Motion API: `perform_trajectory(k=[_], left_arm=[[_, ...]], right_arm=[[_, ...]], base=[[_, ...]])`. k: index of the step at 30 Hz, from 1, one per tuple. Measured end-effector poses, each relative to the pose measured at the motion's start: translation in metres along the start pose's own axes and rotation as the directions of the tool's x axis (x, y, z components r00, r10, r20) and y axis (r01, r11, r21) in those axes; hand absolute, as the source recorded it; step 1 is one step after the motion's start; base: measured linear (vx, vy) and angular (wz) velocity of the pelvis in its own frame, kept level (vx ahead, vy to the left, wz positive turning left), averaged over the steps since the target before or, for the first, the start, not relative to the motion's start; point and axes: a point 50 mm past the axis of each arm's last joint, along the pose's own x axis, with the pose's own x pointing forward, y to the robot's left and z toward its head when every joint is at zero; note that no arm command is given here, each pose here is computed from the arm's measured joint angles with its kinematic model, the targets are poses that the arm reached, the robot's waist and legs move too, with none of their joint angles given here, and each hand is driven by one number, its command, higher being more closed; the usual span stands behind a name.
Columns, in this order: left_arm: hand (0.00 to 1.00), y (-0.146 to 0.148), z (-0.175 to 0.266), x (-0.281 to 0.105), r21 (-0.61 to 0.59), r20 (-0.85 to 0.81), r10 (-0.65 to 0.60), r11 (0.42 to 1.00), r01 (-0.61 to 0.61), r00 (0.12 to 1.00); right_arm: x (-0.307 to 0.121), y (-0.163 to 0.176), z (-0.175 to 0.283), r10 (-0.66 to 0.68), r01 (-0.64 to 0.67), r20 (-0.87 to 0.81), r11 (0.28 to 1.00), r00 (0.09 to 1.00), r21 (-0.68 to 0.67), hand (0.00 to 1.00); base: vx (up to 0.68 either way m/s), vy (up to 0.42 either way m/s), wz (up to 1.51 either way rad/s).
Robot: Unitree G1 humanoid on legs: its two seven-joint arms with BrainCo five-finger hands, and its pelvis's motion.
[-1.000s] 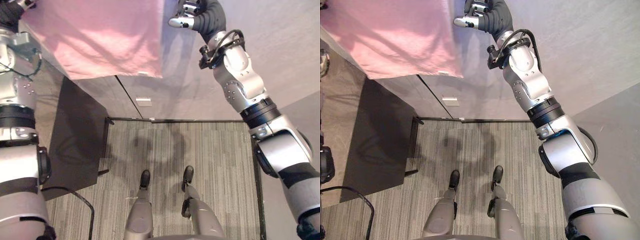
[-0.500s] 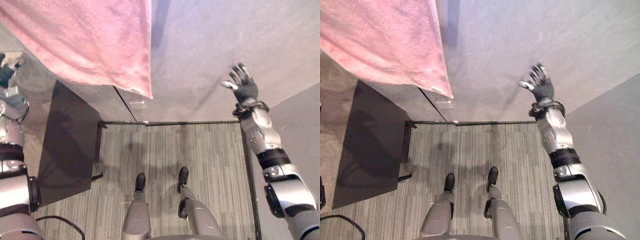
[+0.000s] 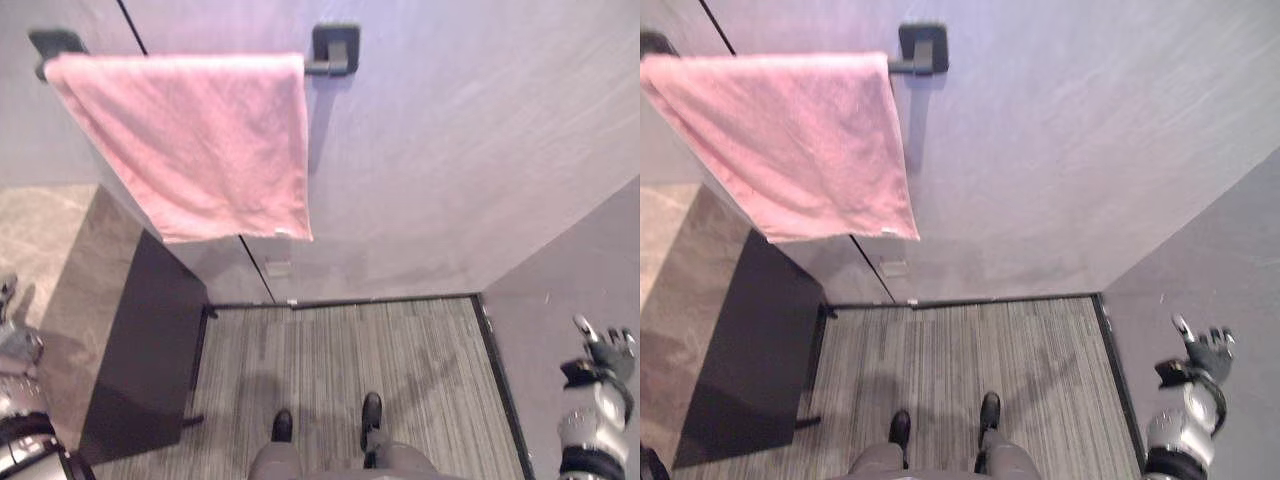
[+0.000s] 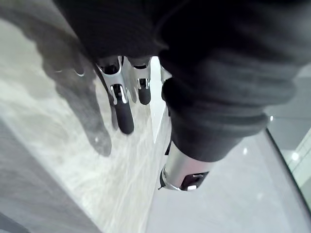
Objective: Organize washtable
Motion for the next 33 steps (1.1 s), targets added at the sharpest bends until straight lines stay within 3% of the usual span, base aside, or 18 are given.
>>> perform_trajectory(k=[3,8,10,12,15,20,23,28,31,33], left_arm=[[0.00,0.008,-0.038,-0.030,0.001,-0.053,0.014,1.000,-0.014,0.999],[0.00,-0.012,-0.097,-0.081,-0.023,-0.175,-0.045,0.999,0.042,0.984],[0.00,-0.030,-0.131,-0.104,-0.002,-0.337,-0.127,0.991,0.134,0.933],[0.00,-0.046,-0.185,-0.161,-0.042,-0.574,-0.172,0.983,0.181,0.801],[0.00,-0.066,-0.212,-0.203,-0.095,-0.700,-0.245,0.963,0.252,0.671],[0.00,-0.070,-0.214,-0.206,-0.111,-0.705,-0.260,0.960,0.259,0.659],[0.00,-0.053,-0.226,-0.216,-0.069,-0.758,-0.189,0.975,0.212,0.624],[0.00,-0.021,-0.239,-0.236,0.033,-0.824,-0.071,0.984,0.173,0.563],[0.00,-0.018,-0.239,-0.233,0.083,-0.823,-0.055,0.973,0.214,0.566],[0.00,-0.008,-0.232,-0.219,0.161,-0.801,-0.044,0.945,0.286,0.596]], right_arm=[[-0.025,-0.039,-0.029,-0.147,0.146,-0.079,0.989,0.986,-0.013,0.00],[-0.069,-0.058,-0.082,-0.241,0.263,-0.264,0.964,0.934,0.049,0.00],[-0.078,-0.058,-0.099,-0.251,0.294,-0.337,0.953,0.907,0.079,0.00],[-0.084,-0.052,-0.114,-0.245,0.309,-0.397,0.945,0.885,0.107,0.00],[-0.089,-0.046,-0.129,-0.230,0.304,-0.456,0.948,0.860,0.095,0.00],[-0.093,-0.051,-0.132,-0.233,0.296,-0.464,0.953,0.855,0.067,0.00],[-0.097,-0.045,-0.136,-0.174,0.195,-0.477,0.981,0.862,-0.006,0.00],[-0.102,-0.013,-0.146,0.020,-0.095,-0.507,0.988,0.862,-0.124,0.00],[-0.107,0.010,-0.150,0.152,-0.295,-0.518,0.933,0.842,-0.206,0.00],[-0.119,0.013,-0.156,0.229,-0.464,-0.552,0.821,0.802,-0.333,0.00]], base=[[0.06,0.068,-0.28],[0.01,0.034,-0.17],[-0.03,0.017,-0.12],[-0.03,0.024,-0.33],[-0.01,0.004,-0.37],[0.02,0.006,-0.23],[0.04,0.043,-0.07],[0.03,0.040,-0.11],[0.06,-0.037,0.72],[0.13,-0.218,1.39]])
